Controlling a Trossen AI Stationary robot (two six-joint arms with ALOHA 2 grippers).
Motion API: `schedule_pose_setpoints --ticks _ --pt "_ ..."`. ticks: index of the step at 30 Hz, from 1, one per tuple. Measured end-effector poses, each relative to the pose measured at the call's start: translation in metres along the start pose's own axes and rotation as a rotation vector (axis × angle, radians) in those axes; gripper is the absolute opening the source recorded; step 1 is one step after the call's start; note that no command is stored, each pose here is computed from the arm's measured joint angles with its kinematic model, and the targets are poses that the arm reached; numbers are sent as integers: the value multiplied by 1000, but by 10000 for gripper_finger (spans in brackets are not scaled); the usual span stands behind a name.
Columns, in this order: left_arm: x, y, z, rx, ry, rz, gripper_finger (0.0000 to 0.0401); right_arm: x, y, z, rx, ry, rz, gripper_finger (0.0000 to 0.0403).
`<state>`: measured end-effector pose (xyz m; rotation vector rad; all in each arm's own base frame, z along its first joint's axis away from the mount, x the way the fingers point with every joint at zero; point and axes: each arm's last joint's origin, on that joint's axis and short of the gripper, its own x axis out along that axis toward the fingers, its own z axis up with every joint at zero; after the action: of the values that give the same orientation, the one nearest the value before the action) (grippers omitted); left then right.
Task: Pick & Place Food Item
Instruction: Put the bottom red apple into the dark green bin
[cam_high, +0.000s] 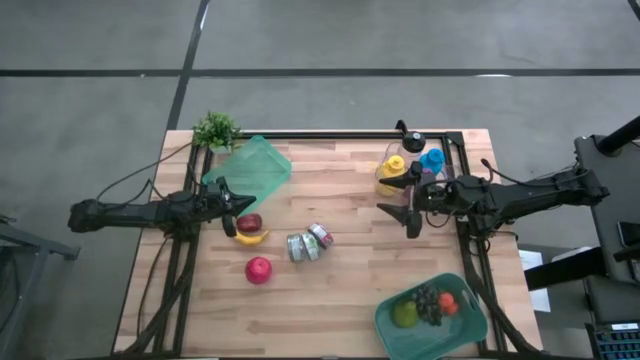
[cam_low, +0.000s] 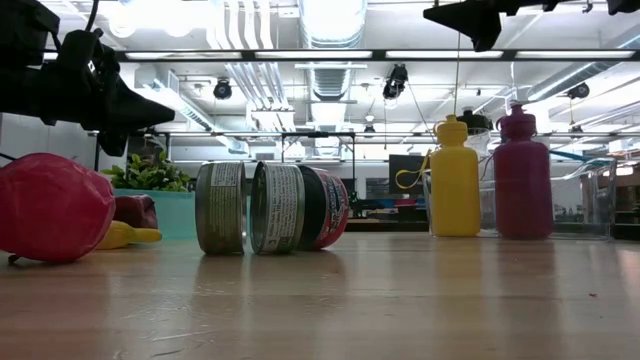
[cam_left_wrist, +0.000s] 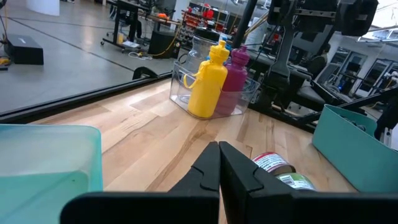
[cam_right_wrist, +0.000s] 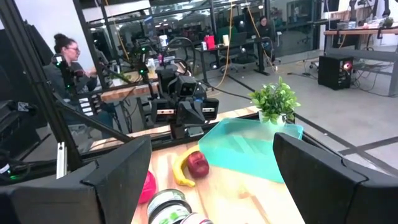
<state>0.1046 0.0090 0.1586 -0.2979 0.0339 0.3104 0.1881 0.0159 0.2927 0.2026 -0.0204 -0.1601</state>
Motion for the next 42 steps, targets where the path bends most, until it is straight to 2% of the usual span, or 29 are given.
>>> schedule_pose_setpoints --ticks 22,25,28,32,35,42 --pt "0 0 0 -13 1 -3 1 2 0 -2 -3 10 0 334" --pt "0 -1 1 -63 12 -37 1 2 0 -2 -3 10 -1 334" --pt "-2 -5 3 -103 84 -113 1 2 0 -2 -3 10 -1 334" --pt "-6 -9 17 -103 124 -132 1 2 0 -2 -3 10 -1 334" --pt "-10 -14 36 -127 102 -136 1 2 0 -2 -3 10 -1 334" --pt "-9 -26 78 -76 253 -10 1 2 0 -2 -3 9 -1 334"
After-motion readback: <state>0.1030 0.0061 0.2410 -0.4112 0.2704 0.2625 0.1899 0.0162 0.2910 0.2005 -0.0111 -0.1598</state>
